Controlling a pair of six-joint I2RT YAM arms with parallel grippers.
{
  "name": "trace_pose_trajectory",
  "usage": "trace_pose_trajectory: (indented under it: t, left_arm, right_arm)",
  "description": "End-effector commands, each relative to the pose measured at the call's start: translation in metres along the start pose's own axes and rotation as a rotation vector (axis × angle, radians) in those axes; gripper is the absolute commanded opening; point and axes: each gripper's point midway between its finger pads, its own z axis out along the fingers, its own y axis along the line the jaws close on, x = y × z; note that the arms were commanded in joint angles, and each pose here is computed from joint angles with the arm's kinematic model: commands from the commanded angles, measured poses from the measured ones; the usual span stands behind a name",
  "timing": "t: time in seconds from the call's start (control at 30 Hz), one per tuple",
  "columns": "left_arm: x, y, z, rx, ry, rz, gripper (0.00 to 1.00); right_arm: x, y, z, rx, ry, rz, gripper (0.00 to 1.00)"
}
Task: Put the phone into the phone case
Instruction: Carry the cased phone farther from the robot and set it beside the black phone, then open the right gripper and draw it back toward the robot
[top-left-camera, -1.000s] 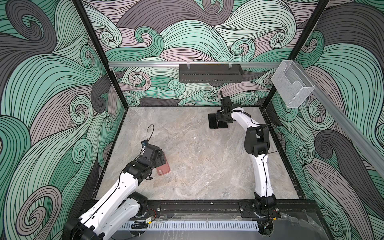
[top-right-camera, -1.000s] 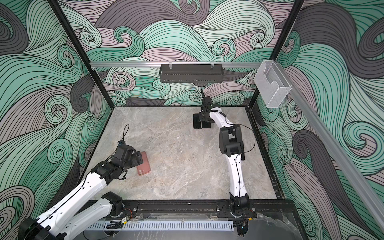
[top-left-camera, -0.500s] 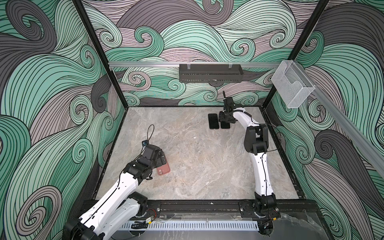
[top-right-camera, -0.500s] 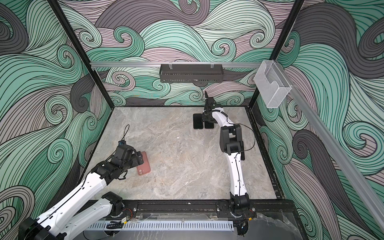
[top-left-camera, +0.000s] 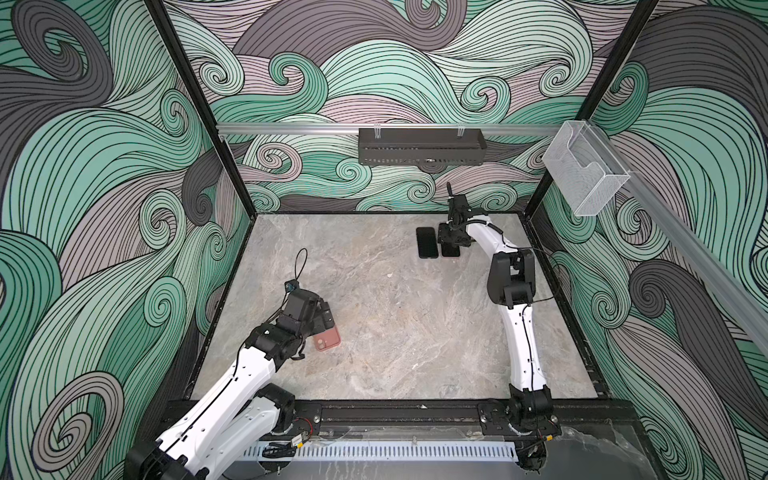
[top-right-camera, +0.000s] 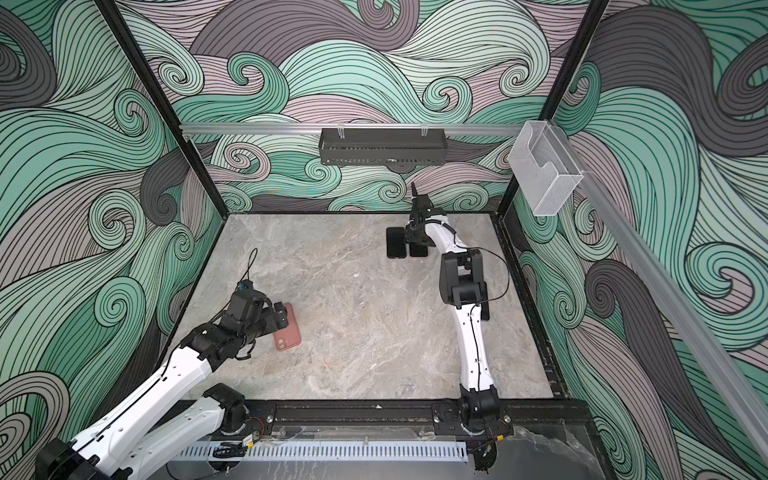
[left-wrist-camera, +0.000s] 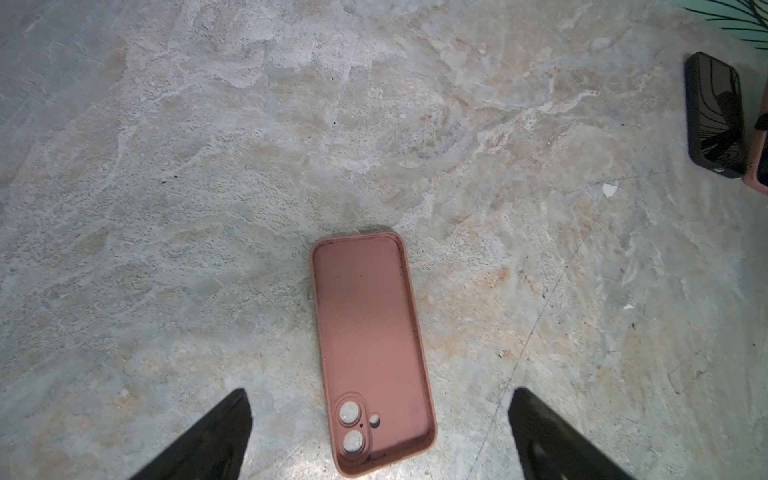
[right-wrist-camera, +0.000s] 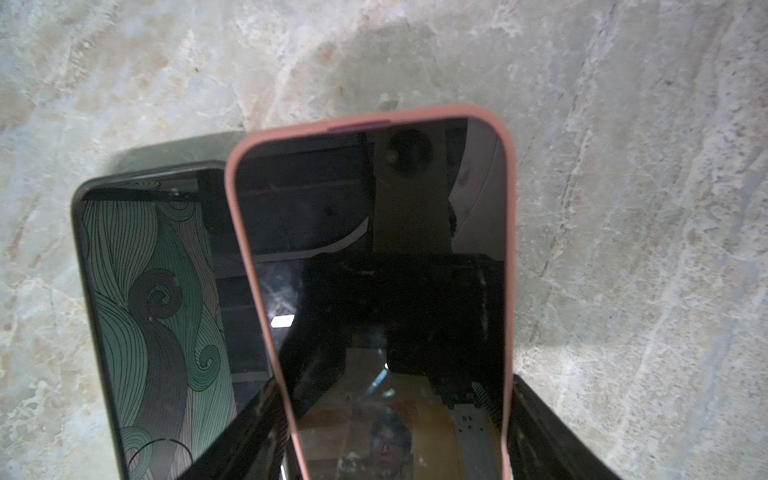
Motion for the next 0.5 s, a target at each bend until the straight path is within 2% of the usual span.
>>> trace_pose_trajectory:
  t: [0.0,0.47]
  left_arm:
    - [0.0007,-0.0019,-0.0001,0.022,-0.001,-0.005,0.99]
    - [0.0038,-0.002,-0.0027,0.037,0.004,-0.004,0.99]
  right_arm:
    - [-0.008,-0.0002,0.0039,-0.017,-0.017,0.001,0.44]
    - [-0.0115,0.003,0.0014,-0.036,-0.024,0.013,0.67]
